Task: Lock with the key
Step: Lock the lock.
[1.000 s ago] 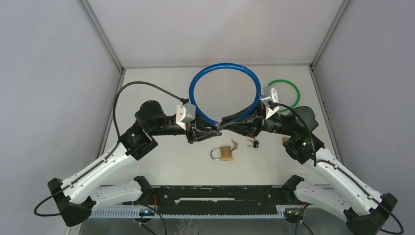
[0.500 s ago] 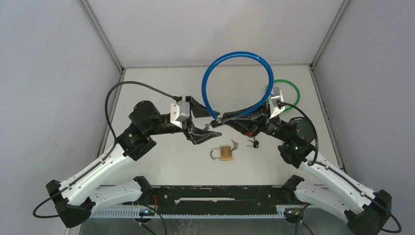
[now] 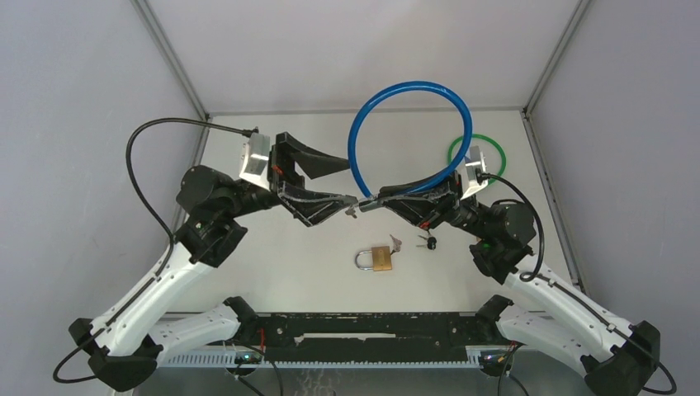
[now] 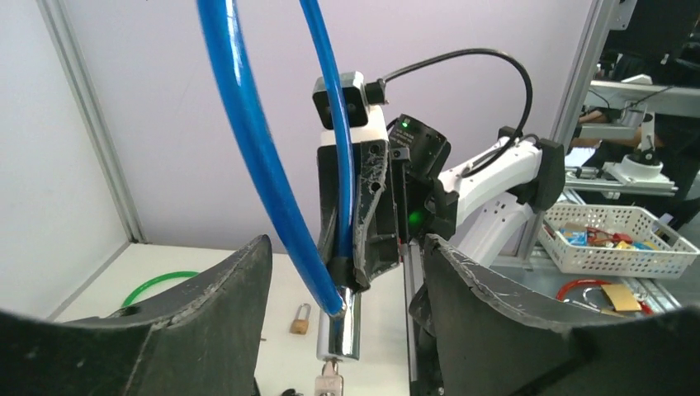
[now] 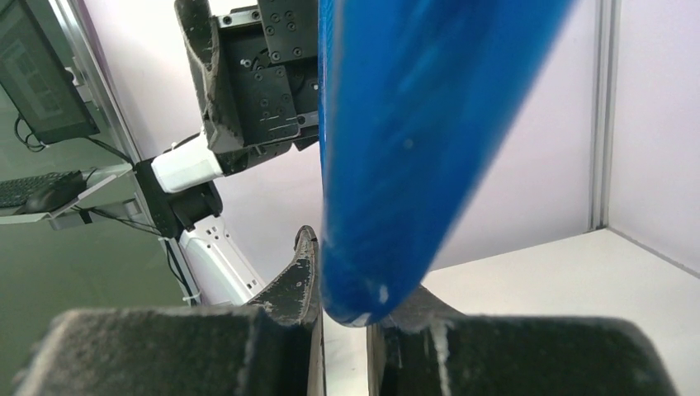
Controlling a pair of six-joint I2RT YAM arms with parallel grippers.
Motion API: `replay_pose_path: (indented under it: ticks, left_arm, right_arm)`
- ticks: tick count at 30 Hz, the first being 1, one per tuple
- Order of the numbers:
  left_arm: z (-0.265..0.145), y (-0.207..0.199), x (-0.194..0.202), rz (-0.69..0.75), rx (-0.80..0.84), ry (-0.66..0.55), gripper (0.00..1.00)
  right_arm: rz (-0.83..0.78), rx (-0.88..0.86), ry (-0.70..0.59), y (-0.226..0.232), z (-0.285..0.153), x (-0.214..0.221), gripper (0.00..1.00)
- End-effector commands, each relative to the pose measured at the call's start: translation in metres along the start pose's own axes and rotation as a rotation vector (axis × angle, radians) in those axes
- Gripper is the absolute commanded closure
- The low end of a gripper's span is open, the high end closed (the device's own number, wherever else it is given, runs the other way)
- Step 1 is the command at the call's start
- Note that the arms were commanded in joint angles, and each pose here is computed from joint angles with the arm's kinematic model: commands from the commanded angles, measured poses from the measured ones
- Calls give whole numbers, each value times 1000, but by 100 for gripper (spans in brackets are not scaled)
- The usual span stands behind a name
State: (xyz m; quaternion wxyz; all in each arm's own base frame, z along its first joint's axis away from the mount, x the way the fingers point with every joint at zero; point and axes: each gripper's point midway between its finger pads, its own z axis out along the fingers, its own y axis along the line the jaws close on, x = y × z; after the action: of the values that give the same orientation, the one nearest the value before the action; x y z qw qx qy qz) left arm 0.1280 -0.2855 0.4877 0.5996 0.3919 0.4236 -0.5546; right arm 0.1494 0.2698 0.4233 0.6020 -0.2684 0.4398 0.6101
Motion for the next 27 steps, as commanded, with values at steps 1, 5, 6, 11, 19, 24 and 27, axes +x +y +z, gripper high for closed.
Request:
replay_pose_path:
  ticks: [1, 5, 6, 11, 19, 24, 27]
  left_arm:
    - [13, -4, -27, -49, 7, -74, 30]
    - [26, -11, -26, -64, 51, -82, 34]
    - [28, -7, -25, -74, 35, -79, 40]
    - [31, 0, -15, -98, 4, -63, 99]
    - [40, -20, 23, -209, 54, -24, 100]
    - [45, -18, 53, -266, 49, 45, 100]
    - [42, -17, 74, -295, 36, 96, 100]
  right_arm:
    - [-80, -60, -75, 20, 1, -24, 100]
    - [-94, -66, -77, 22, 1, -24, 100]
    - [-98, -71, -78, 24, 1, -25, 100]
    - [-110, -55, -104, 26, -2, -33, 100]
    - [-125, -10, -280, 27, 3, -68, 100]
    - [-147, 12, -362, 28, -1, -87, 100]
    - [-157, 27, -369, 26, -2, -90, 100]
